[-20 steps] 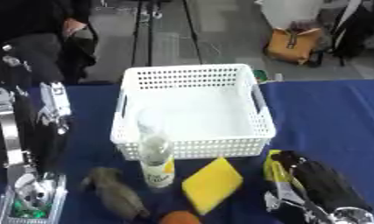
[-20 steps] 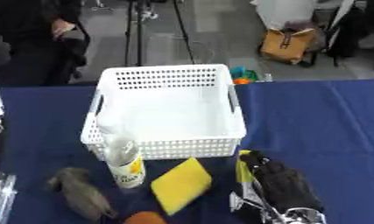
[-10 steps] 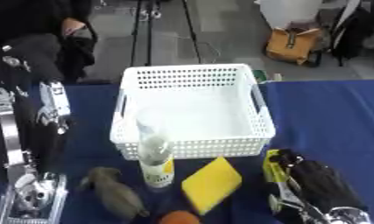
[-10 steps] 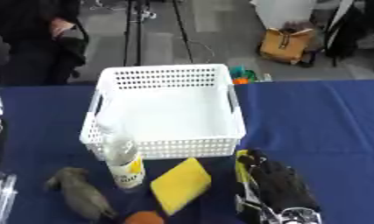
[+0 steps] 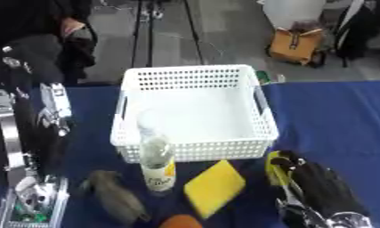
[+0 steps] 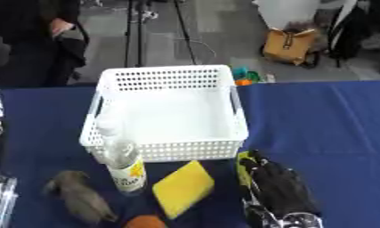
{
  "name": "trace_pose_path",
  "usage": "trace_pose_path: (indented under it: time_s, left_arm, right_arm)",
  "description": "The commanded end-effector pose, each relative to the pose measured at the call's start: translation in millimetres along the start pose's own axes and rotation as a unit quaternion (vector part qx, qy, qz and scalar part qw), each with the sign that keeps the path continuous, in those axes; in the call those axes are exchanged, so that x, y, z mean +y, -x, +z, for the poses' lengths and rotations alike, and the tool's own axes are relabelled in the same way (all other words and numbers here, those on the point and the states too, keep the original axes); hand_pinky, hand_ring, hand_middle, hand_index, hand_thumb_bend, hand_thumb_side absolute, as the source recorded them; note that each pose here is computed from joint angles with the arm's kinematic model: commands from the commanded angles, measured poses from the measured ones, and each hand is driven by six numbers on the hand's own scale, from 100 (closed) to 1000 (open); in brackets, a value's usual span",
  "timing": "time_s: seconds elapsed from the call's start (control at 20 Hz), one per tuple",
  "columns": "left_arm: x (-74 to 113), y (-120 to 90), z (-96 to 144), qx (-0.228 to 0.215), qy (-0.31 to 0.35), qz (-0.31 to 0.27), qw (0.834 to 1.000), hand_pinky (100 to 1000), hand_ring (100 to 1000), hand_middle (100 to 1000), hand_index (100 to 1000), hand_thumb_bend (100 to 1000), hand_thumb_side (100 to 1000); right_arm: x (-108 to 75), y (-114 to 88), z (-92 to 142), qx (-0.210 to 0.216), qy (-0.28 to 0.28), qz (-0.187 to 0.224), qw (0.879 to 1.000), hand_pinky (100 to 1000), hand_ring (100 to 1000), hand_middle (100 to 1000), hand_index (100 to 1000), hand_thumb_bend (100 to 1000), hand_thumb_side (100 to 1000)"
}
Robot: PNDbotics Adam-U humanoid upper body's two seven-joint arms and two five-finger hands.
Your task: Pick up objects on the table and place them in the box.
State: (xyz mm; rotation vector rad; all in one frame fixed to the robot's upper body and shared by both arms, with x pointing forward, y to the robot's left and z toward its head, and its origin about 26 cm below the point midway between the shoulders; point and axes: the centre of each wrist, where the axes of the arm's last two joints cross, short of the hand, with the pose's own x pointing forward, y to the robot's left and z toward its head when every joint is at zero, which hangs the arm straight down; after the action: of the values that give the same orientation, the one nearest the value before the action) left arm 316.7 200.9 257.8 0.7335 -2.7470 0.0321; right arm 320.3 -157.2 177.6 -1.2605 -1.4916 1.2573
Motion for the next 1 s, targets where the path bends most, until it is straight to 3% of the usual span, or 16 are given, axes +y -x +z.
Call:
trace_pose_path:
  time_s: [0.05,0.2,0.4,1.0]
  left_arm:
    - [2.3,-4,-5,-0.011,-0.006,0.000,1.000,743,711,674,746,100,752]
    - [2.6,-3,-4,-0.010,-0.006,-0.001,1.000,744,710,674,746,100,753]
    - [2.9,-3,-4,-0.009,-0.006,-0.003,1.000,747,710,674,747,100,751]
    - [3.6,-2,-3,-0.008,-0.006,-0.005,1.000,748,717,674,747,100,753]
  right_arm:
    - [-1.5,1,0,-0.008,0.014,-0.013,1.000,100,564,429,646,100,100]
    - [-11.0,2,2,-0.016,0.036,-0.026,0.999,100,546,393,560,100,100]
    - [-20.4,4,5,-0.018,0.055,-0.040,0.998,100,519,360,512,100,100]
    - [-39.3,7,10,-0.016,0.101,-0.063,0.993,100,500,330,471,100,100]
